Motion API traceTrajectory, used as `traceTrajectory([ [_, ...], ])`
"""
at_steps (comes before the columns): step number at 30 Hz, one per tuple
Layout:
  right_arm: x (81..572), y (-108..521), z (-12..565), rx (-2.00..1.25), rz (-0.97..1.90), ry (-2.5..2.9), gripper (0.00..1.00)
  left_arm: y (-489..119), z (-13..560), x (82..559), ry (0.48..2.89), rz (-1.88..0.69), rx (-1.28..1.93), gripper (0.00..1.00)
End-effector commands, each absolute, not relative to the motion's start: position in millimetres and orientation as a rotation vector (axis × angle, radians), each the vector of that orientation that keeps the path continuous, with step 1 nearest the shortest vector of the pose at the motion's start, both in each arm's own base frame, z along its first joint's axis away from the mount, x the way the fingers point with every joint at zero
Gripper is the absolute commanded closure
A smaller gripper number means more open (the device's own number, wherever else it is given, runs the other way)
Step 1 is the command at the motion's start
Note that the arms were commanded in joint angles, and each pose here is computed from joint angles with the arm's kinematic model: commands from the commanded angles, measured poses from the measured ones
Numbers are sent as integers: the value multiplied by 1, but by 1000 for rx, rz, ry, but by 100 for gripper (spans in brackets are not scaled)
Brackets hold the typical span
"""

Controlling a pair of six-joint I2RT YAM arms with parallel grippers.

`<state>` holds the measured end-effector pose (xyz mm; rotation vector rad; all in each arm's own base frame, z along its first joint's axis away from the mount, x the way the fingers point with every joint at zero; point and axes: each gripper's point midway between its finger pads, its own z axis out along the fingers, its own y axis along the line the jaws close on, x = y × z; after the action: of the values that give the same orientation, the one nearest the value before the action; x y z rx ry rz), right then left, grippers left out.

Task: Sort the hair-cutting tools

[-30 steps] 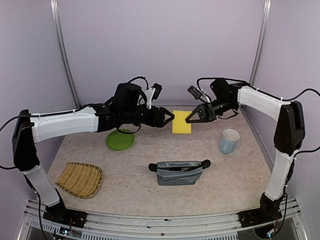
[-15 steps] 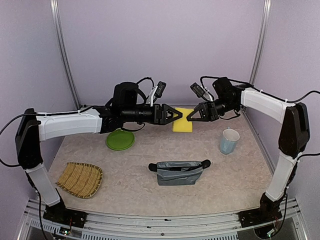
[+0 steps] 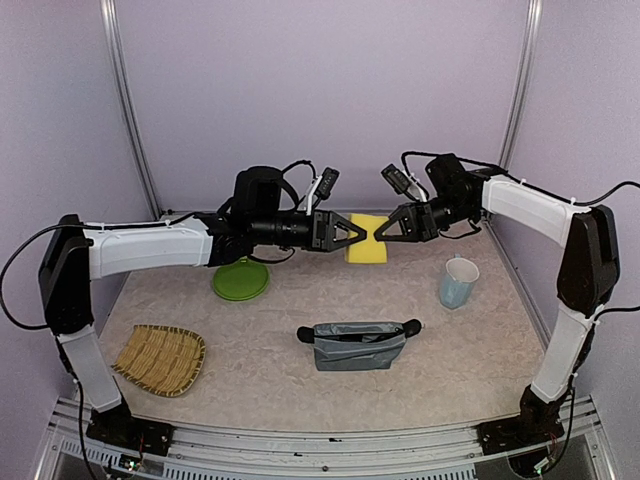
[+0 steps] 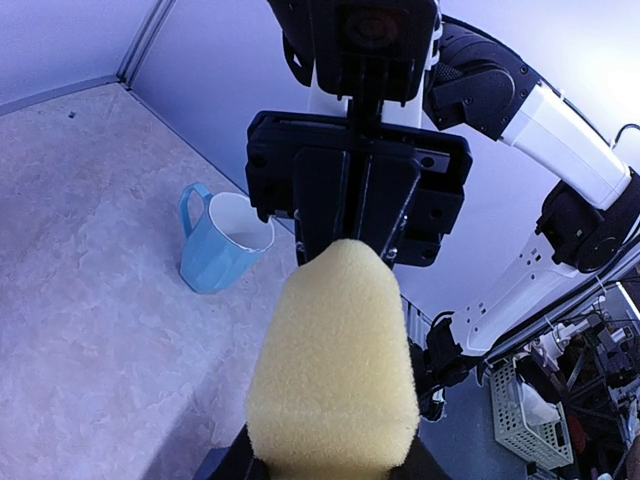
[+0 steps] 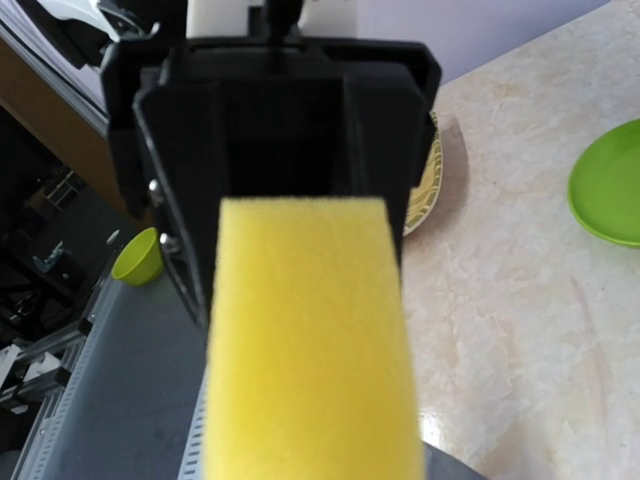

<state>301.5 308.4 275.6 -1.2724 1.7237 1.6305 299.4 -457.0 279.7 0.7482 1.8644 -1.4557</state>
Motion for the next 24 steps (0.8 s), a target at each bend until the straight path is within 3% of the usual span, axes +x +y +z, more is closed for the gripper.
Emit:
traceTrajectory([
  [1, 299, 308, 291, -1284, 1610, 1686, 98, -465, 288, 300, 1824, -1494, 790, 67],
  [4, 299, 307, 291, -1285, 1605, 1687, 98, -467, 284, 305, 1843, -1473, 789, 59],
  [8, 297, 307, 291, -1287, 1607, 1681, 98, -471, 279, 309, 1864, -1470, 792, 62],
  [15, 299, 304, 292, -1277, 1591, 1689, 96, -475, 281, 307, 1858, -1496, 809, 83],
  [19, 303, 291, 284, -1295, 1485, 1729, 67, -470, 283, 308, 1872, -1383, 843, 100],
  [20, 302, 285, 280, -1320, 1437, 1736, 60, -468, 283, 307, 1877, -1335, 866, 100],
  [24, 298, 258, 239, -1397, 1197, 1865, 52, -455, 267, 290, 1879, -1012, 1052, 100],
])
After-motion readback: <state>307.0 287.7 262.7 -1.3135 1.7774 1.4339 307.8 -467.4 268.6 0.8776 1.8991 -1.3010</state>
